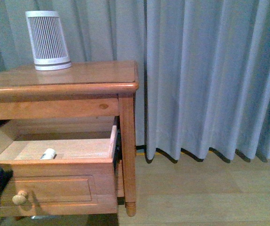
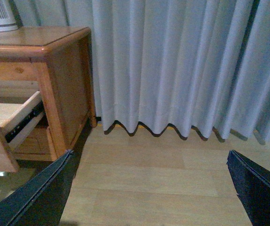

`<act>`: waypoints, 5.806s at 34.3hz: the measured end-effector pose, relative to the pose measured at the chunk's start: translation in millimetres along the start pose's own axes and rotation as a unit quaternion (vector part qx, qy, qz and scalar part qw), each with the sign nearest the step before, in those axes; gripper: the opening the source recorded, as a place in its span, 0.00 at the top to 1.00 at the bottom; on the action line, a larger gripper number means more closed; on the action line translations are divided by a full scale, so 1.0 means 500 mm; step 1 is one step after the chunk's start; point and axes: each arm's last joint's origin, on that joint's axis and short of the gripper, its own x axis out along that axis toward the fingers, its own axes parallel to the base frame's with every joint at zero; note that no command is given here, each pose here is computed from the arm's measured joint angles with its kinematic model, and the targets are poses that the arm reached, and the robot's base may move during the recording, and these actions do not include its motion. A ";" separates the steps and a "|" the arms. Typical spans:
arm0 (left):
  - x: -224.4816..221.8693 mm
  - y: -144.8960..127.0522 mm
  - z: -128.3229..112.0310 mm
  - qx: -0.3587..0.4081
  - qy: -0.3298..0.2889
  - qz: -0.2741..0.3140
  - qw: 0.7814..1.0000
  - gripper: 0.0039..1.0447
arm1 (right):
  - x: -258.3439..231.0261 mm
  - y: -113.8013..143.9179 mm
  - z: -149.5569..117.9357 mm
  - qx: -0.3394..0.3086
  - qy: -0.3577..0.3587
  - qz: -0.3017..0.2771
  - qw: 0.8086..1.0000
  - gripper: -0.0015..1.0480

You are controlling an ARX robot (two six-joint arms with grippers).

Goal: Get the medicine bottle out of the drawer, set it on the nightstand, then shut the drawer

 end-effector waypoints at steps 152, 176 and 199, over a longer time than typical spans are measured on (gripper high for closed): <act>-0.356 -0.038 -0.081 -0.068 -0.200 0.047 0.976 0.06 | 0.496 0.145 0.012 -0.020 0.314 -0.006 0.949 0.07; -0.356 -0.038 -0.081 -0.068 -0.200 0.047 0.976 0.06 | 0.655 0.218 -0.116 -0.026 0.366 -0.013 0.930 0.07; -0.356 -0.038 -0.081 -0.068 -0.200 0.047 0.976 0.06 | 0.700 0.243 -0.201 -0.024 0.342 -0.020 0.939 0.07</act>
